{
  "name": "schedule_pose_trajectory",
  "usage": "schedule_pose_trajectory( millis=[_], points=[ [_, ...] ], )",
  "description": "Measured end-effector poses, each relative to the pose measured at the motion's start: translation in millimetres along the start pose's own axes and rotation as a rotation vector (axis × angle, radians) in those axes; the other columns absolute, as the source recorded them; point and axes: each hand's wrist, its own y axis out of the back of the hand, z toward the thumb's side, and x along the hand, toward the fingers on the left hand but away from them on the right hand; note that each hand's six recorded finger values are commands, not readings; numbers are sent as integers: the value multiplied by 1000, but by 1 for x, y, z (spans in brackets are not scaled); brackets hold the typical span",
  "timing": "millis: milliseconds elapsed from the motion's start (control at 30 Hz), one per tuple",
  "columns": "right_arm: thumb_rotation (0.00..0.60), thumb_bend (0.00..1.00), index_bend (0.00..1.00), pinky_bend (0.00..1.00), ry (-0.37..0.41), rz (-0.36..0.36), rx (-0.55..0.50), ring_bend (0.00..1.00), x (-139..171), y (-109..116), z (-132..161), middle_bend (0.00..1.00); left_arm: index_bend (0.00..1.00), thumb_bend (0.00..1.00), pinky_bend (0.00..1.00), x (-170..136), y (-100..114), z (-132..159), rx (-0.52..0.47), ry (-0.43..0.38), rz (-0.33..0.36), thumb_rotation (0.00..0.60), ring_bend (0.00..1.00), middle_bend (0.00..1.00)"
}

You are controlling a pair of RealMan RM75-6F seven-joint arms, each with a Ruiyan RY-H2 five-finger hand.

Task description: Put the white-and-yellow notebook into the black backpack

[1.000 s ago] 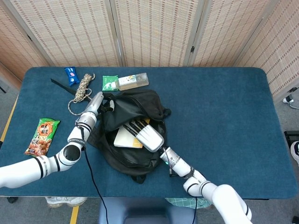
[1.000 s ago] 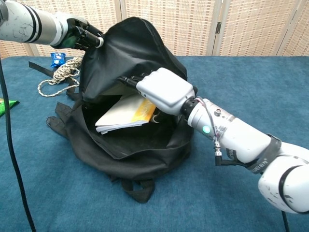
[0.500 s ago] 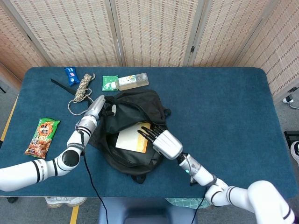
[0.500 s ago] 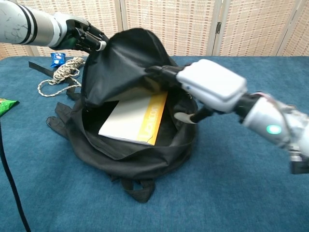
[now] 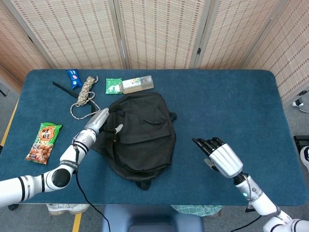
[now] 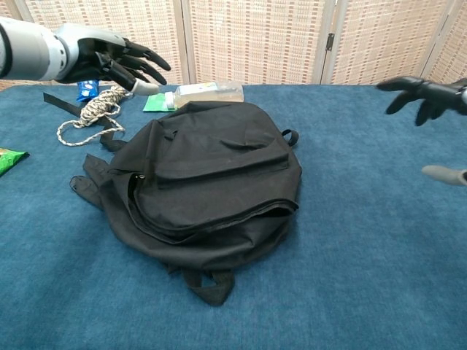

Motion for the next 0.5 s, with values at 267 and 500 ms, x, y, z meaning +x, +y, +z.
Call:
schedule_pose_trajectory(
  millis=[267,500],
  points=[
    [600,325,142,386,-102,6,-55,384,17,21,-38,300,292,464,52,-29,20,-31,105,-22,157,600,206,210],
    [600,325,137,248,-261,-1,-109,272,46,39,-72,167,308,464,36,-75,33,-70,248,-42,318,600,209,215]
  ],
)
